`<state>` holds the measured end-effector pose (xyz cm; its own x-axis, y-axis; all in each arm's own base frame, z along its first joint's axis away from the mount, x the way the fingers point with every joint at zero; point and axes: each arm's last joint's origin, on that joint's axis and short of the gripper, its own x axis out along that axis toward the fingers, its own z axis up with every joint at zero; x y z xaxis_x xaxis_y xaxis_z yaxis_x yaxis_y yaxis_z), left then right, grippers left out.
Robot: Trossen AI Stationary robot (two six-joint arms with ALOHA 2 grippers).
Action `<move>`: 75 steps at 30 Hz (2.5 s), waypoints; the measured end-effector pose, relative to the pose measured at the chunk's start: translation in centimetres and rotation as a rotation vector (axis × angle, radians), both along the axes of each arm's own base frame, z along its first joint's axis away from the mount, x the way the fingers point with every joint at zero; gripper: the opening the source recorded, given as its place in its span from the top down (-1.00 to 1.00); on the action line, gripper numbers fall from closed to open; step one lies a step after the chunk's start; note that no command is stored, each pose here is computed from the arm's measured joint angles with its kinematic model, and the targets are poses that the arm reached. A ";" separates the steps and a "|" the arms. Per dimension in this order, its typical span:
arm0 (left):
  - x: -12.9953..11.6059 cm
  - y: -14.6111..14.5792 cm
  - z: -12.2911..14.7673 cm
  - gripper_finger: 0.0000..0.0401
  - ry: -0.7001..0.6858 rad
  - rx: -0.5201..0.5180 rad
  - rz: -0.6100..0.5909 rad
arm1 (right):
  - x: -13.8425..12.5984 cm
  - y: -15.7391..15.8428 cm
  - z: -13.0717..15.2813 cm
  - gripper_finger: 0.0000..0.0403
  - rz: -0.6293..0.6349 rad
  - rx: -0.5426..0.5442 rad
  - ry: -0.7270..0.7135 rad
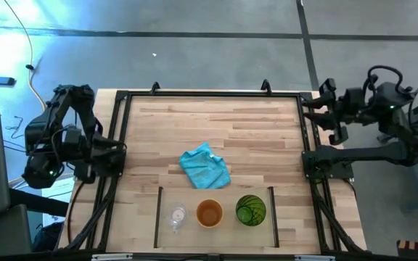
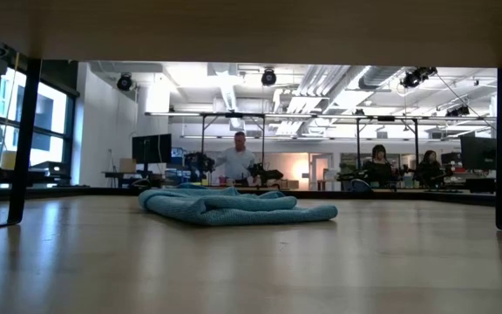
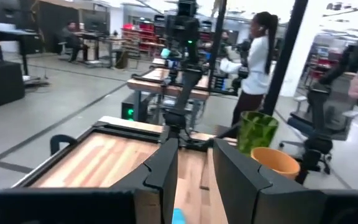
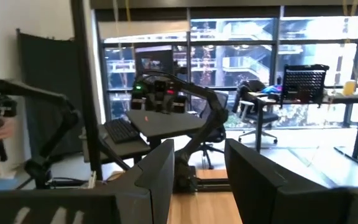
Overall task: Stack small to large cups/mugs on shelf
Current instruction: Return to Home Position
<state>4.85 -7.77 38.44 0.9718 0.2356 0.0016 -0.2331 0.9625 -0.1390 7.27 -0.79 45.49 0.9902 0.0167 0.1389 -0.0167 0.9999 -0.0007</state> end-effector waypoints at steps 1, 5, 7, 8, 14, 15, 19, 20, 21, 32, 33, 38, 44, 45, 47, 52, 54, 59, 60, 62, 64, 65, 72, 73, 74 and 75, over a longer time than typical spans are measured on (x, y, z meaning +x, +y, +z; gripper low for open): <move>0.0 -0.1 0.0 0.54 -0.001 -0.002 -0.005 | 0.0 0.0 0.0 0.33 -0.011 0.009 0.000; 0.1 -0.4 0.3 0.54 -0.005 -0.019 -0.001 | -0.1 -0.1 0.2 0.33 -0.029 0.055 -0.022; 0.1 -0.5 0.4 0.54 -0.003 -0.049 -0.008 | -0.1 -0.1 0.3 0.33 -0.026 0.069 -0.035; 0.1 -0.7 0.4 0.54 0.006 -0.067 -0.018 | -0.1 -0.1 0.4 0.33 -0.024 0.075 -0.039; 0.3 -1.7 0.8 0.54 0.078 -0.232 -0.113 | -0.1 -0.1 0.4 0.33 -0.022 0.077 -0.038; 0.3 -1.8 0.8 0.54 0.097 -0.242 -0.132 | -0.1 -0.1 0.3 0.33 -0.022 0.077 -0.037; 0.3 -1.8 0.7 0.54 0.130 -0.250 -0.162 | -0.1 -0.1 0.3 0.33 -0.022 0.076 -0.028; 0.3 -1.8 0.7 0.54 0.130 -0.251 -0.162 | -0.1 -0.1 0.2 0.33 -0.022 0.077 -0.023; 0.3 -1.8 0.7 0.54 0.127 -0.254 -0.160 | -0.1 -0.1 0.2 0.33 -0.022 0.078 -0.017; 0.5 -3.2 2.1 0.54 0.179 0.005 -0.351 | 0.0 -0.1 -0.4 0.33 -0.024 0.087 0.036; 0.5 -3.2 2.4 0.54 0.183 0.041 -0.403 | 0.0 -0.1 -0.4 0.33 -0.024 0.087 0.035; 0.0 -2.6 4.3 0.54 0.102 0.180 -0.665 | 0.0 -0.1 -0.4 0.33 -0.024 0.087 0.036; -0.7 -0.5 4.6 0.54 0.031 0.204 -0.742 | 0.1 -0.1 -0.4 0.33 -0.021 0.105 0.037; -0.7 -0.4 4.2 0.54 0.024 0.195 -0.756 | 0.1 -0.1 -0.4 0.33 -0.020 0.110 0.038; -0.8 -0.3 3.4 0.54 -0.012 0.181 -0.796 | 0.1 -0.1 -0.4 0.33 -0.017 0.115 0.040; -1.2 0.1 1.0 0.54 -0.181 0.172 -0.894 | 0.1 -0.1 -0.4 0.33 -0.017 0.115 0.040; -1.3 0.5 -0.2 0.54 -0.204 0.135 -0.893 | 0.1 -0.1 -0.4 0.33 -0.022 0.115 0.036; -1.6 1.0 -2.5 0.54 -0.293 0.072 -0.950 | 0.1 -0.1 -0.3 0.33 -0.023 0.113 0.030; -1.6 1.0 -2.7 0.54 -0.311 0.065 -0.959 | 0.1 -0.1 -0.3 0.33 -0.023 0.113 0.030; -1.7 1.0 -3.0 0.54 -0.330 0.055 -0.995 | 0.1 -0.1 -0.3 0.33 -0.023 0.113 0.031; -1.8 0.9 -3.1 0.54 -0.331 0.032 -1.028 | 0.3 -0.2 -0.3 0.33 -0.023 0.113 0.030; -1.8 0.9 -3.1 0.54 -0.332 0.015 -1.044 | 0.4 -0.2 -0.3 0.33 -0.024 0.113 0.033; -1.8 0.2 -3.0 0.54 -0.316 -0.058 -1.099 | 1.8 -0.4 -0.4 0.33 -0.028 0.093 0.057; -1.7 0.1 -3.0 0.54 -0.307 -0.066 -1.096 | 2.0 -0.5 -0.4 0.33 -0.028 0.093 0.064; -1.6 -0.1 -3.1 0.54 -0.298 -0.072 -1.087 | 2.3 -0.5 -0.5 0.33 -0.029 0.094 0.071; -1.3 -0.4 -3.1 0.54 -0.288 -0.067 -1.070 | 2.5 -0.6 -0.5 0.33 -0.029 0.096 0.078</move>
<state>3.55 -8.13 35.31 0.6389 -0.7169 0.2789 0.7633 0.6360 -0.1139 9.76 -1.37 44.94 0.9979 -0.0218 0.0611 0.0159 0.9954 0.0949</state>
